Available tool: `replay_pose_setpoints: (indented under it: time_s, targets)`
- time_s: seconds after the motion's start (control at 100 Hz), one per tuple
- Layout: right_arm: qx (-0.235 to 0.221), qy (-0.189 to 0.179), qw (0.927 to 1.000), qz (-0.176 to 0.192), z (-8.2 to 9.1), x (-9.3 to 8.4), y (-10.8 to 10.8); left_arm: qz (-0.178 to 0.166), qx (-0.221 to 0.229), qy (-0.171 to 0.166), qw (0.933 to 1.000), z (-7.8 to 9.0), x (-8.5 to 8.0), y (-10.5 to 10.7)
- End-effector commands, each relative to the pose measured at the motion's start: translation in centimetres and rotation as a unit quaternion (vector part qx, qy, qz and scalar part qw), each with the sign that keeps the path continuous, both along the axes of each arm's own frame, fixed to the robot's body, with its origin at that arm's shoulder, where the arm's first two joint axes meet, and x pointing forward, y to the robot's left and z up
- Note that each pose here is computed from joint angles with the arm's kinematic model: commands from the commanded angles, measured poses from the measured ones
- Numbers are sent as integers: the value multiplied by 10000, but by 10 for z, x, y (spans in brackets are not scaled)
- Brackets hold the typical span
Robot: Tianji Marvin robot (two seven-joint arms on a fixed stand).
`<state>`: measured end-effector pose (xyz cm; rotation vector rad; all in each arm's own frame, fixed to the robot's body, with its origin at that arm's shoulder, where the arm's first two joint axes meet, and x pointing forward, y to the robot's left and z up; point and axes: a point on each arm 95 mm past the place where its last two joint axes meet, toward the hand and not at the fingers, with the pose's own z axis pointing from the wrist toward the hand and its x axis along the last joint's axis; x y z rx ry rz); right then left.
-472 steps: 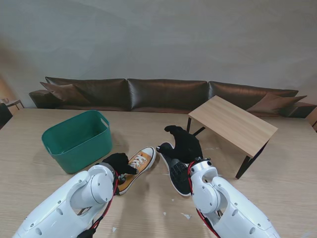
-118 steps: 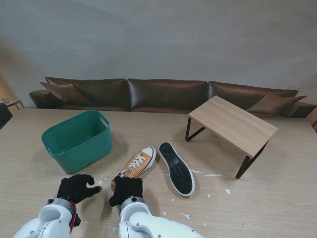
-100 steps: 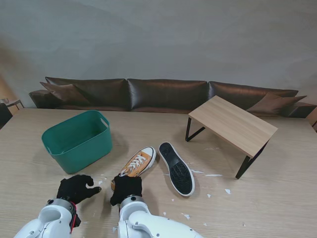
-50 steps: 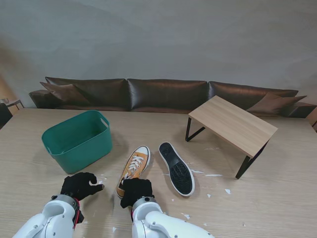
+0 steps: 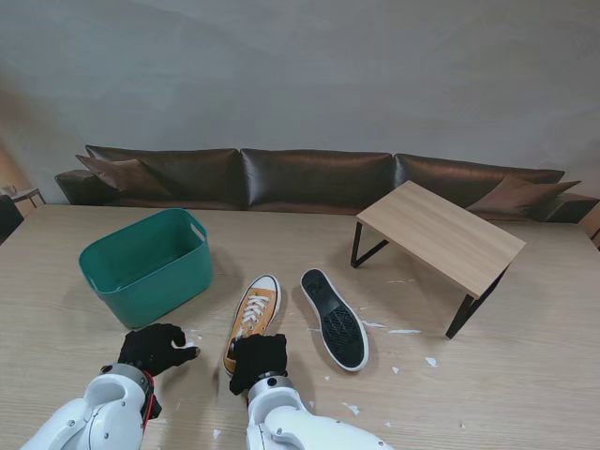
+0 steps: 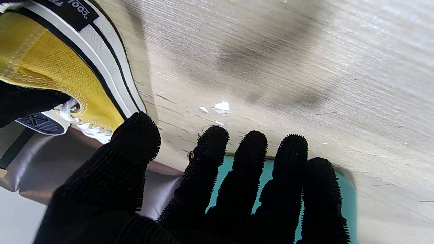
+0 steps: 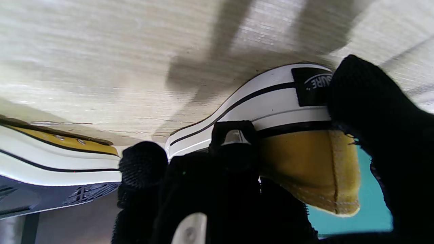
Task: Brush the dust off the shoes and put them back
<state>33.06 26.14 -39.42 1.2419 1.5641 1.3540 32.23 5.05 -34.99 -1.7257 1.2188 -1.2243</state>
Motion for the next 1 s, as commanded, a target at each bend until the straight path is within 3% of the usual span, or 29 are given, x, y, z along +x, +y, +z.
replay_pose_setpoints:
  time_s: [0.0, 0.33, 0.64, 0.99]
  targets:
    - [-266, 294, 9991, 133, -20, -10, -10, -17, -41, 85, 10000, -1, -2, -3]
    - [-618, -533, 9928, 877, -1, -4, -26, 69, -62, 17, 10000, -3, -7, -4]
    - [-394, -1267, 9843, 1162, 15, -1, -27, 120, -65, 11, 9999, -3, -10, -4]
    - [-273, -1624, 9777, 1302, 25, 6, -28, 146, -58, 23, 9999, -5, -11, -3]
